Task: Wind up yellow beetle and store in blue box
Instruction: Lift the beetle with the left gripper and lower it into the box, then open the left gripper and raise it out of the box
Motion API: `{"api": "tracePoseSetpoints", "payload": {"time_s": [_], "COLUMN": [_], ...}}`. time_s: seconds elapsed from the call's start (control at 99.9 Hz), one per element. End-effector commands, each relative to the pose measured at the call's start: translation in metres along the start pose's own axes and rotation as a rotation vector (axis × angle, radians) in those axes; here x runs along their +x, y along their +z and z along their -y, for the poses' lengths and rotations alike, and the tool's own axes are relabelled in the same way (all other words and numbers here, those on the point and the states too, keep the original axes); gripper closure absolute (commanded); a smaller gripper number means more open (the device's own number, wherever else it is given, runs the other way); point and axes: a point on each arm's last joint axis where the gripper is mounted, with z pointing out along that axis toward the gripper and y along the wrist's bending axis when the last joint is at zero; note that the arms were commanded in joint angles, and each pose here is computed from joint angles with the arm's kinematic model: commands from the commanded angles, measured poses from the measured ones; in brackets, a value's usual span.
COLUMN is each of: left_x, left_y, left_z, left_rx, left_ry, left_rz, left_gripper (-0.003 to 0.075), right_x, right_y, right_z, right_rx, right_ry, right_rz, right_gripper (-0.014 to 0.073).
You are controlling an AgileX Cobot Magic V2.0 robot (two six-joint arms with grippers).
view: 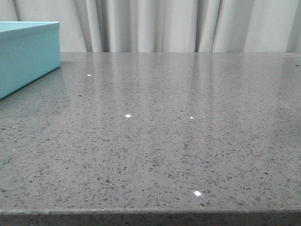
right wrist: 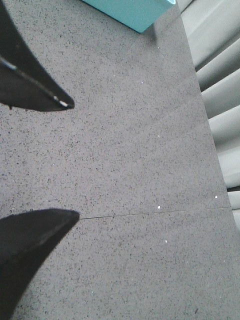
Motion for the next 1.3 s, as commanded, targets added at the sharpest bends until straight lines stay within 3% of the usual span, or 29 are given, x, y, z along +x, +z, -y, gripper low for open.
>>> {"api": "tracePoseSetpoints", "payload": {"time_s": [0.0,0.11,0.25,0.41,0.48,0.72,0.8,1.061,1.291], "left_x": [-0.008,-0.009,-0.011,-0.005,0.003,0.045,0.061,0.120,0.175], "left_y": [-0.026,-0.034,-0.065,-0.113,-0.131,-0.165,-0.170,-0.173,-0.150], "left_z": [0.001,0.002,0.004,0.013,0.017,0.028,0.030,0.036,0.037], "left_rx": [0.001,-0.001,-0.014,0.021,0.030,0.041,0.042,0.017,-0.019], "left_ry": [-0.017,-0.017,-0.010,0.031,0.036,0.067,0.061,0.056,0.032], "left_rz": [0.121,0.154,0.289,0.479,0.551,0.658,0.677,0.780,0.844], "left_gripper": [0.0318,0.0319,0.0330,0.0405,0.0470,0.0741,0.0741,0.0741,0.0741], "right_x": [-0.012,-0.012,-0.014,-0.014,-0.011,0.009,0.015,0.038,0.063], "right_y": [-0.008,-0.009,-0.018,-0.037,-0.045,-0.071,-0.079,-0.092,-0.094], "right_z": [-0.006,-0.006,-0.004,0.003,0.007,0.021,0.024,0.041,0.052], "right_rx": [-0.043,-0.045,-0.042,-0.013,-0.003,-0.005,-0.013,0.011,-0.029], "right_ry": [-0.014,-0.014,-0.044,-0.117,-0.142,-0.162,-0.160,-0.229,-0.254], "right_rz": [0.086,0.089,0.132,0.206,0.234,0.297,0.319,0.397,0.464], "right_gripper": [0.0159,0.0159,0.0159,0.0169,0.0230,0.0592,0.0670,0.0663,0.0663]}}
